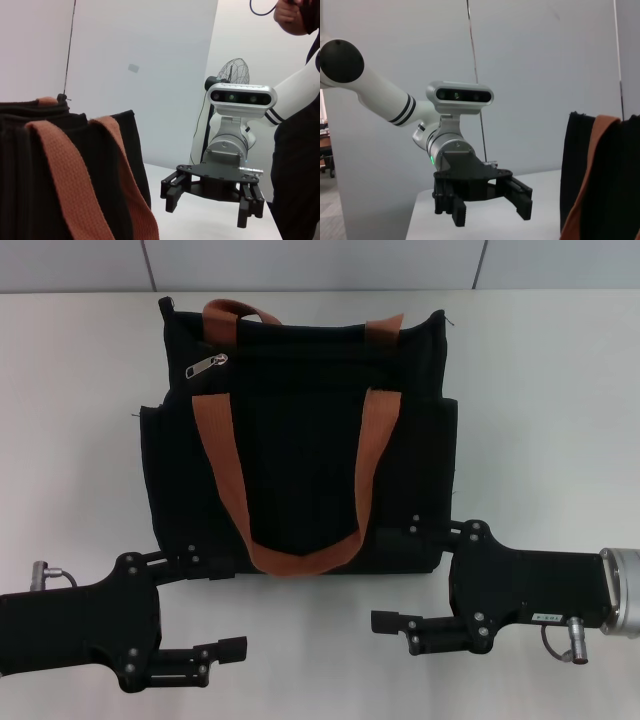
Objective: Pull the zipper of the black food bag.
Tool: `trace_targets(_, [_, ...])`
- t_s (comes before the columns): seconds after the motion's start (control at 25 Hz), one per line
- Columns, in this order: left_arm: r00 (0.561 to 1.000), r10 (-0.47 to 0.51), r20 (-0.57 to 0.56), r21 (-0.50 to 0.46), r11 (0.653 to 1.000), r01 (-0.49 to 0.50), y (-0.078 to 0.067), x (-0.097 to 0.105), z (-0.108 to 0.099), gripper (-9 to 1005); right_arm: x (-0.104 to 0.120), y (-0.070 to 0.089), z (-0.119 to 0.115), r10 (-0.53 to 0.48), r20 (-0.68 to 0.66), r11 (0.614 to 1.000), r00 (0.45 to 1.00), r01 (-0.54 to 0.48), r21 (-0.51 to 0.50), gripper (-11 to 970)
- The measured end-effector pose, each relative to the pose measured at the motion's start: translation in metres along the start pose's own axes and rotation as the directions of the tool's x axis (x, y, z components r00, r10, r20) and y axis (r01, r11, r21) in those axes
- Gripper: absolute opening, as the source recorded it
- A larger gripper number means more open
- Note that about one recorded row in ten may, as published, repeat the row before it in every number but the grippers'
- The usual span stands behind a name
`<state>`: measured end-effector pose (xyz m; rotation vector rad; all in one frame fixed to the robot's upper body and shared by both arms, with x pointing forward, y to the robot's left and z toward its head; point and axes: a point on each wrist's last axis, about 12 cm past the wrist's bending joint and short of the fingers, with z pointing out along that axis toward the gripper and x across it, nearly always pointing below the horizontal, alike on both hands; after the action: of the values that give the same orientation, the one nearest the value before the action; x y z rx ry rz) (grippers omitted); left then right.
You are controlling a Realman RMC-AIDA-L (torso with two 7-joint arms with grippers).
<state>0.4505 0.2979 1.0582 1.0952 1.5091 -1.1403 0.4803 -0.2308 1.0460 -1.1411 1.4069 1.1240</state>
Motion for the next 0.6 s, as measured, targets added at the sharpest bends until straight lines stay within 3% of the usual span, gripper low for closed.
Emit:
trace_targets(0.44, [1.000, -0.014, 0.009, -0.006, 1.000, 0.014, -0.0010, -0.0002, -0.0025, 779, -0.0001, 0.0014, 0.0010, -0.010, 0.013, 1.000, 1.000, 0.010, -0.004, 810])
trace_targets(0.6, [0.998, 0.007, 0.068, -0.033, 0.999, -0.005, -0.0017, -0.0033, -0.0009, 771, -0.0004, 0.0009, 0.0010, -0.011, 0.014, 1.000, 1.000, 0.011, 0.000, 807])
